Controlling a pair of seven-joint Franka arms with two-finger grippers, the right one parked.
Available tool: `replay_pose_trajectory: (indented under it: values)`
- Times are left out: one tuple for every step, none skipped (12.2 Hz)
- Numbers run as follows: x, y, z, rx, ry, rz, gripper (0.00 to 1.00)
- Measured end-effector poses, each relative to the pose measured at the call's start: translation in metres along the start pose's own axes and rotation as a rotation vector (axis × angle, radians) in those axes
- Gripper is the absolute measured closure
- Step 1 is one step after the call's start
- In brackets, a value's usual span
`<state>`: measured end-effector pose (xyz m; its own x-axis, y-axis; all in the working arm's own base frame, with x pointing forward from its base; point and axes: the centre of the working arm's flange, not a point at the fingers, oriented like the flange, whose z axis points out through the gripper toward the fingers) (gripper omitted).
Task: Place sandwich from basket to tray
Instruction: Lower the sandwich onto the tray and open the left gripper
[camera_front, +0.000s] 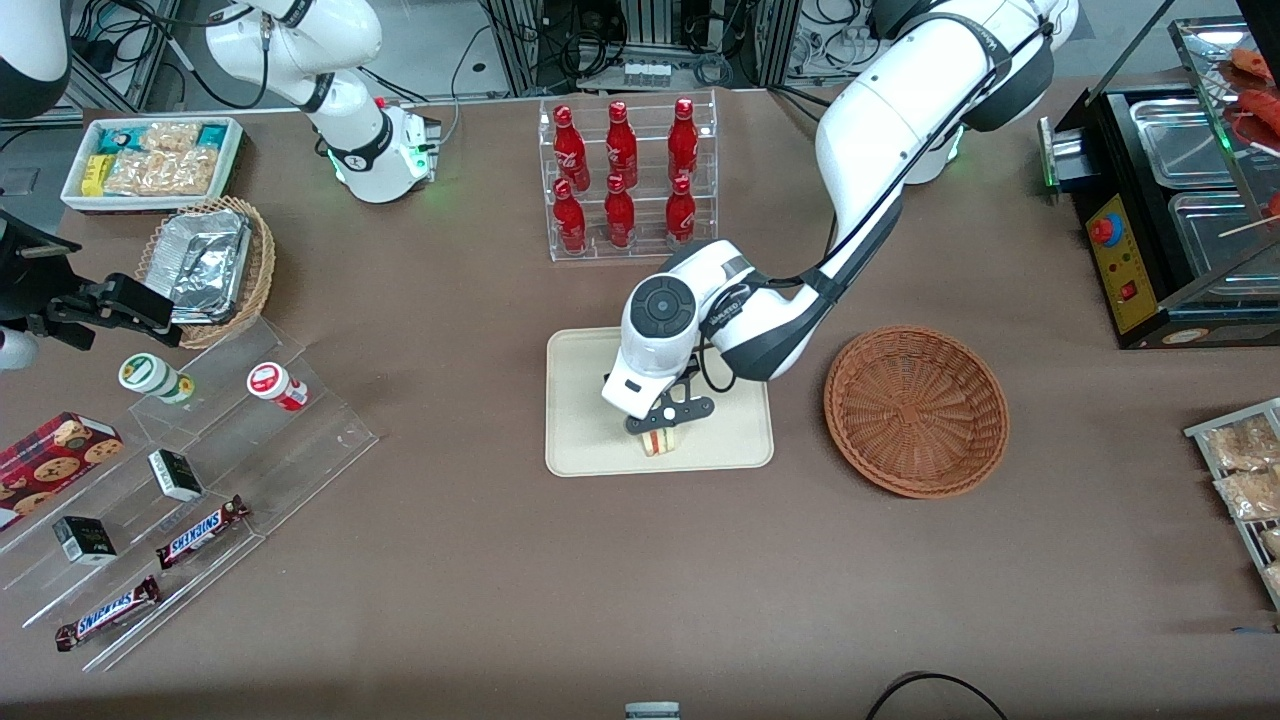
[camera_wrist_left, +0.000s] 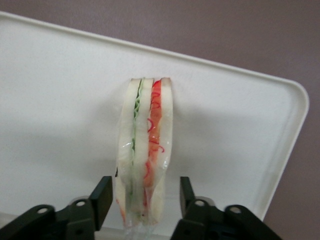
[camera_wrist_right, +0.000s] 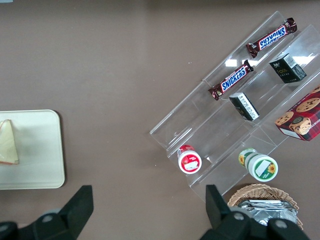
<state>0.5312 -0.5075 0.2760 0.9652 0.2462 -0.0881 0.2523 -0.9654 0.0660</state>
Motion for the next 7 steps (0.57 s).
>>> replay_pose_trajectory:
  values:
    - [0.002, 0.001, -0.014, -0.005, 0.012, -0.001, 0.2]
    - [0.004, -0.001, -0.031, 0.003, 0.024, -0.004, 0.07]
    - [0.008, -0.007, -0.051, 0.017, 0.039, -0.012, 0.0]
    - [0.015, -0.015, -0.071, 0.03, 0.052, -0.026, 0.0]
    - [0.02, -0.025, -0.088, 0.051, 0.059, -0.039, 0.0]
    - [0.024, -0.035, -0.1, 0.08, 0.06, -0.042, 0.0]
    - [0.031, -0.047, -0.11, 0.109, 0.061, -0.04, 0.0]
